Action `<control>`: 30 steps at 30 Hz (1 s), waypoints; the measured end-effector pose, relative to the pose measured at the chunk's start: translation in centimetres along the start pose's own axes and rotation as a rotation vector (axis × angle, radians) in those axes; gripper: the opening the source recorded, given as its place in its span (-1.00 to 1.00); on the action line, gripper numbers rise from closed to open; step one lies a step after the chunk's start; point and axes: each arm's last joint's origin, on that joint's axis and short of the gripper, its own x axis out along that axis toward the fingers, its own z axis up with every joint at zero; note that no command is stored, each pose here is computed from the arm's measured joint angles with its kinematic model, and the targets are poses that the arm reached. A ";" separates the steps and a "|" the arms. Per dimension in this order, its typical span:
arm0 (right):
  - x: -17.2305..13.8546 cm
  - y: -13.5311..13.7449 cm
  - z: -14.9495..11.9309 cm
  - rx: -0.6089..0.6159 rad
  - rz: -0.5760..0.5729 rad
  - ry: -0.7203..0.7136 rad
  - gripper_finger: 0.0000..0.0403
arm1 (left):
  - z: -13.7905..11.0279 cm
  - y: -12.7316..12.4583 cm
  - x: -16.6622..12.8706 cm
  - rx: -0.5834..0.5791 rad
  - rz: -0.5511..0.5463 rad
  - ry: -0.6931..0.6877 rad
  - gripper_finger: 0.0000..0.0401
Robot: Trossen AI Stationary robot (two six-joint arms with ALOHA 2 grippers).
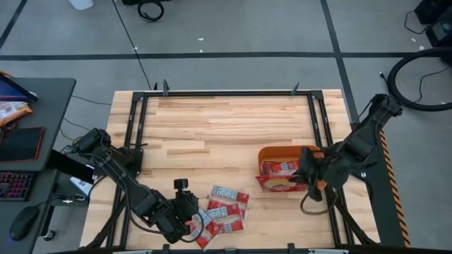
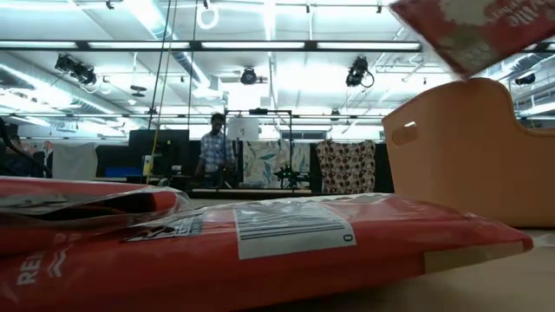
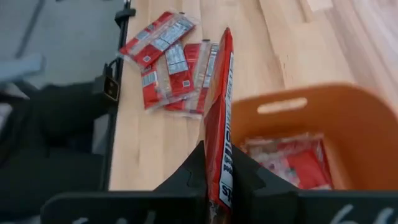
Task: Sort popcorn bags into baskets
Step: Put the popcorn bag into the orange bin
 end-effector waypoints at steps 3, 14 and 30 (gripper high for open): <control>-0.7 -1.5 -1.4 0.061 0.017 -0.038 -0.85 | 0.0 0.0 0.0 0.001 0.001 0.001 -0.27; -3.4 -6.2 -4.6 0.268 0.078 -0.083 -0.84 | 0.0 0.0 0.0 0.003 0.002 0.003 -0.27; -0.4 -8.5 -8.7 0.386 -0.111 0.069 -0.70 | 0.0 0.1 0.1 0.000 0.005 0.002 -0.27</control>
